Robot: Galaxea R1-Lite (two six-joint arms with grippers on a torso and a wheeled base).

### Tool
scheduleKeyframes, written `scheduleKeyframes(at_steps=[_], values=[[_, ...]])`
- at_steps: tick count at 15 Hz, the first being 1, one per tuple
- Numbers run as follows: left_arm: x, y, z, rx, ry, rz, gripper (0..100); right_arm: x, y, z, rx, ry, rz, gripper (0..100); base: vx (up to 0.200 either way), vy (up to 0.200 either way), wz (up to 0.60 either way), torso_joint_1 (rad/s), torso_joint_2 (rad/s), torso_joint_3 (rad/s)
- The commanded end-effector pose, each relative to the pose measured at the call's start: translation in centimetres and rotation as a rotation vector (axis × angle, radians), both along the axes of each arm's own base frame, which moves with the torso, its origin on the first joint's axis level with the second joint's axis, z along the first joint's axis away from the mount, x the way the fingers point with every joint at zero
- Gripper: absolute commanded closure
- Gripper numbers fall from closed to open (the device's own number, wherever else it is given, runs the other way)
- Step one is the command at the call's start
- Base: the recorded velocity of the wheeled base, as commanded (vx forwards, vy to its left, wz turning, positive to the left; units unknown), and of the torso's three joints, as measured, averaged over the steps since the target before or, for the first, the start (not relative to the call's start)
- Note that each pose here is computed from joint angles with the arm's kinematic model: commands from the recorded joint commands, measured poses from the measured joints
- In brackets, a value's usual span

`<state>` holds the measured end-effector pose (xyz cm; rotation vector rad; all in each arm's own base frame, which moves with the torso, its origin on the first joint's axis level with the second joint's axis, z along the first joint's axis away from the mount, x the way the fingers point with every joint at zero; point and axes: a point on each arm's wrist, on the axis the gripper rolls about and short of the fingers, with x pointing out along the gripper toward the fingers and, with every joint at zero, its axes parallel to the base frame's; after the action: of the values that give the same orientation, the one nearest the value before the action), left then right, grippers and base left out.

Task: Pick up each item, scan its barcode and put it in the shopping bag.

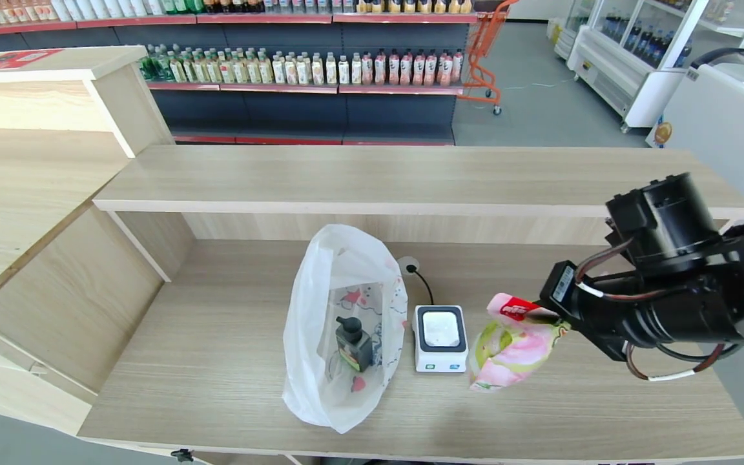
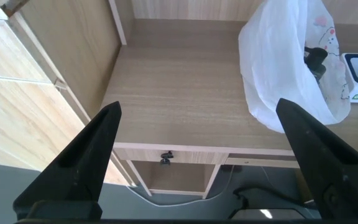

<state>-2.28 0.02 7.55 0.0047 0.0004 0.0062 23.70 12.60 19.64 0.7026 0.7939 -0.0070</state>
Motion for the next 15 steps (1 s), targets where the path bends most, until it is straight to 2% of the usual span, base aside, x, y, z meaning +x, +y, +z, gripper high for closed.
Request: scheduleKeyframes(at_steps=[1,8,15], values=[[0.0,0.0,0.0,0.000,0.001,0.000,0,3.4,1.8,-2.8,-0.029,0.095,-0.035,100,0.000,0.000,0.00,0.000,0.00,0.000],[0.0,0.0,0.0,0.000,0.001,0.000,0,8.1,4.7,-6.6,-0.020,0.175,-0.080,100,0.000,0.000,0.00,0.000,0.00,0.000],[0.0,0.0,0.0,0.001,0.001,0.000,0,9.9,6.7,-7.7,-0.002,0.176,-0.077,100,0.000,0.000,0.00,0.000,0.00,0.000]])
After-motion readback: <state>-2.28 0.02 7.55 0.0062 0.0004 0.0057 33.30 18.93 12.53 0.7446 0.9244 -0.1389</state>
